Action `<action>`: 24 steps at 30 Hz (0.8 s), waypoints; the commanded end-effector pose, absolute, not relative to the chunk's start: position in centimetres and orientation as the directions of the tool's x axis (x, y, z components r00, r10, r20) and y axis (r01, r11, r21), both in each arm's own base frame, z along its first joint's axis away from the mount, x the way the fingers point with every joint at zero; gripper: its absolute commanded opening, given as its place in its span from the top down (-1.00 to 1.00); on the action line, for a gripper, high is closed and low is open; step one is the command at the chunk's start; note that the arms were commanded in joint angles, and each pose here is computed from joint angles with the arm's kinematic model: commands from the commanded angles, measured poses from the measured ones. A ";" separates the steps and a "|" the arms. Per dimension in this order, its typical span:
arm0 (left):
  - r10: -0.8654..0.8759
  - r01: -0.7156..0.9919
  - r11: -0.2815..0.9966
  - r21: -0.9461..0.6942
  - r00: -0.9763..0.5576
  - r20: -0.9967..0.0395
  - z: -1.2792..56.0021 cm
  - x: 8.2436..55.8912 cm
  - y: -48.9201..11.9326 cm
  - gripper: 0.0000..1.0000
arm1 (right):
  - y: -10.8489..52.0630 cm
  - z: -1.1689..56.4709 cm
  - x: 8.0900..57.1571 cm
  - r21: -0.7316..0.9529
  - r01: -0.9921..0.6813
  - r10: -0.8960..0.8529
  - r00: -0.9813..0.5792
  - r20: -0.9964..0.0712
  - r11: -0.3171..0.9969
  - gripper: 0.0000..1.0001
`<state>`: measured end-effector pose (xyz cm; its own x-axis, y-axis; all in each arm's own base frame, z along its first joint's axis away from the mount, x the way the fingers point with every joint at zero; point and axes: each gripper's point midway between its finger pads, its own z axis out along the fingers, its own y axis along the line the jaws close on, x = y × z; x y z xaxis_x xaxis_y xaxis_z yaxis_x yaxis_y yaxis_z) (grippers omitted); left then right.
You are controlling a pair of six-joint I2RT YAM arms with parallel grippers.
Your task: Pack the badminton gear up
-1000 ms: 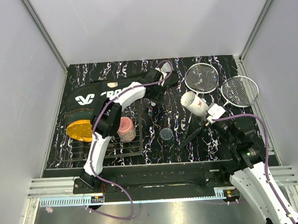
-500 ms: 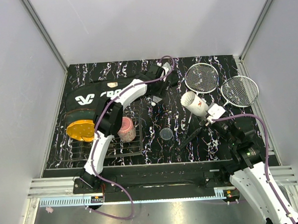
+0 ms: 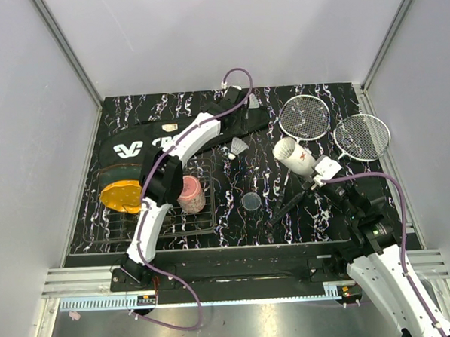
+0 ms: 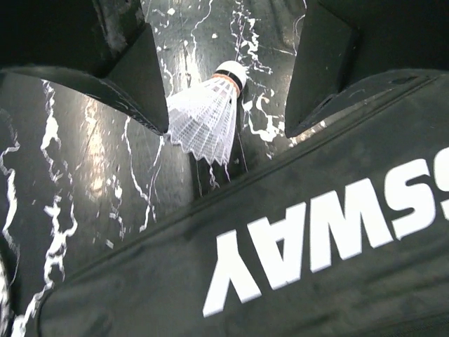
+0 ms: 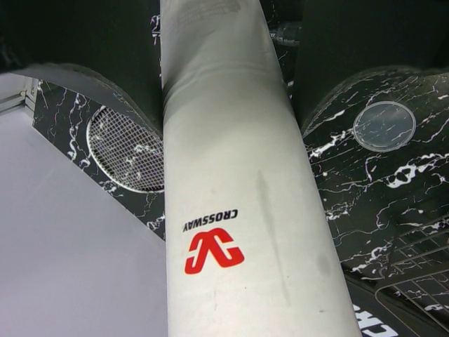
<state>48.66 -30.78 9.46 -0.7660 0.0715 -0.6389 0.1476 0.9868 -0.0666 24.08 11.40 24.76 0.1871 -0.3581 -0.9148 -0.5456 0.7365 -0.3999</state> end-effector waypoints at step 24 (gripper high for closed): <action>-0.053 0.004 0.996 -0.088 -0.775 -0.630 7.5 49.6 -32.2 0.04 | 11.7 27.7 23.9 -0.422 -0.513 -0.314 0.286 -0.905 0.747 0.63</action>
